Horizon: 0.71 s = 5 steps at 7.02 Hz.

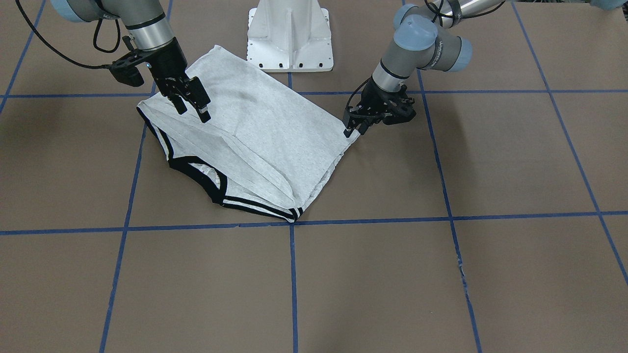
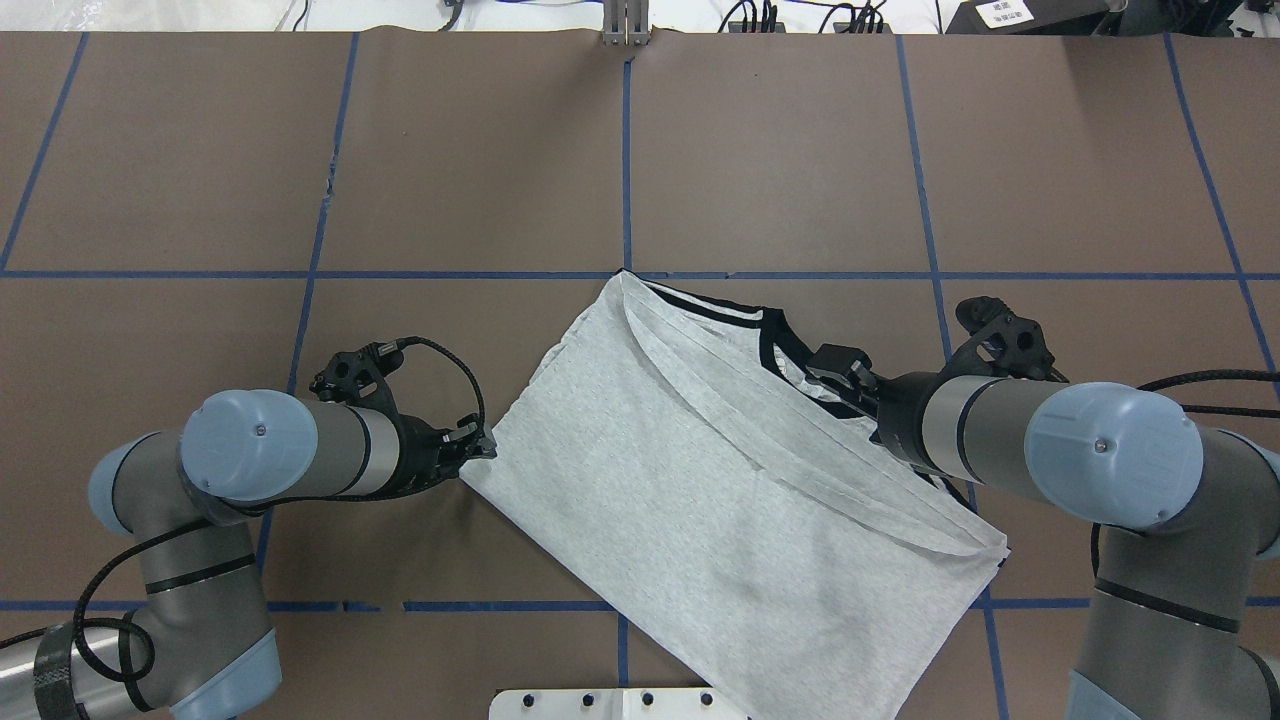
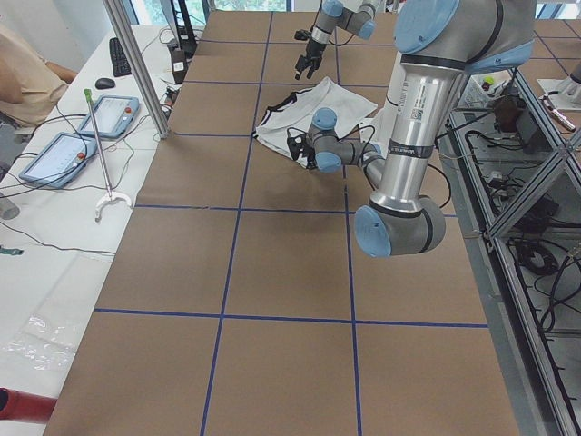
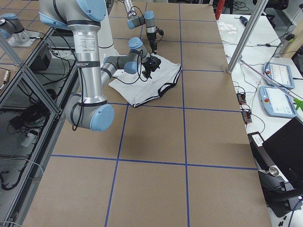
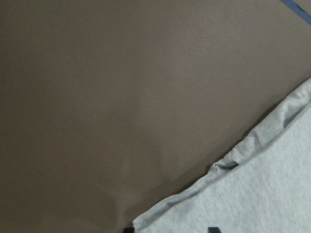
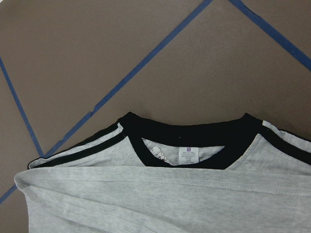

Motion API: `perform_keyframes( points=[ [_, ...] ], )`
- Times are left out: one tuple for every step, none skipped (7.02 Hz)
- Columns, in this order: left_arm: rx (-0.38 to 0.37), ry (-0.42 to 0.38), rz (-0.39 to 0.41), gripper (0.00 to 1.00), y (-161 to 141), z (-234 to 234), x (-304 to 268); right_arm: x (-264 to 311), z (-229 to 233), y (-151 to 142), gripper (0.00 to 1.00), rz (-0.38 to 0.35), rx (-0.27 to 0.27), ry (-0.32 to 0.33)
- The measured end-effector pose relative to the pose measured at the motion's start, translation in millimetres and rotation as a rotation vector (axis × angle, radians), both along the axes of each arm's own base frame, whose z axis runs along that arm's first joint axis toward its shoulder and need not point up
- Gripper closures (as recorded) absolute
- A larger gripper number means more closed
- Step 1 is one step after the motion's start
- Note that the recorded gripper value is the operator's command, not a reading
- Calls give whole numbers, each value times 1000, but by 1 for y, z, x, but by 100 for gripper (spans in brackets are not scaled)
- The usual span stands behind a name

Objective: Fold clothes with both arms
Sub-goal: 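Grasp the folded shirt edges with both grippers and lift them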

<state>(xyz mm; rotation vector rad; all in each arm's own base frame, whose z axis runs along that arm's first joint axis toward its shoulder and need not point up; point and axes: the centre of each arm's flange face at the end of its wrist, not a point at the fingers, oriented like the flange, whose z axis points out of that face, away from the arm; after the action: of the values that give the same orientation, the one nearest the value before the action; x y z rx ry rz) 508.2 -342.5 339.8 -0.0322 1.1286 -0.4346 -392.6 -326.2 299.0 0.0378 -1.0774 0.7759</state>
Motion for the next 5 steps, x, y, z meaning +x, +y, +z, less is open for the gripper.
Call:
perform_keyframes(
  points=[
    [1,-5,-6,53,-1,2,1,-1,0,0,0,-1,0,-1],
    [2,-6,-9,52,-2,2,1,-1,0,1,0,-2,1,-1],
    [3,-6,-11,46,-2,2,-1,-1,-1,1,0,-2,1,-2],
    [5,-6,-12,43,-2,2,-3,-1,-1,1,0,-2,2,-3],
    [6,-6,-11,43,-1,2,-4,-1,-1,1,0,-2,2,-4]
  ],
)
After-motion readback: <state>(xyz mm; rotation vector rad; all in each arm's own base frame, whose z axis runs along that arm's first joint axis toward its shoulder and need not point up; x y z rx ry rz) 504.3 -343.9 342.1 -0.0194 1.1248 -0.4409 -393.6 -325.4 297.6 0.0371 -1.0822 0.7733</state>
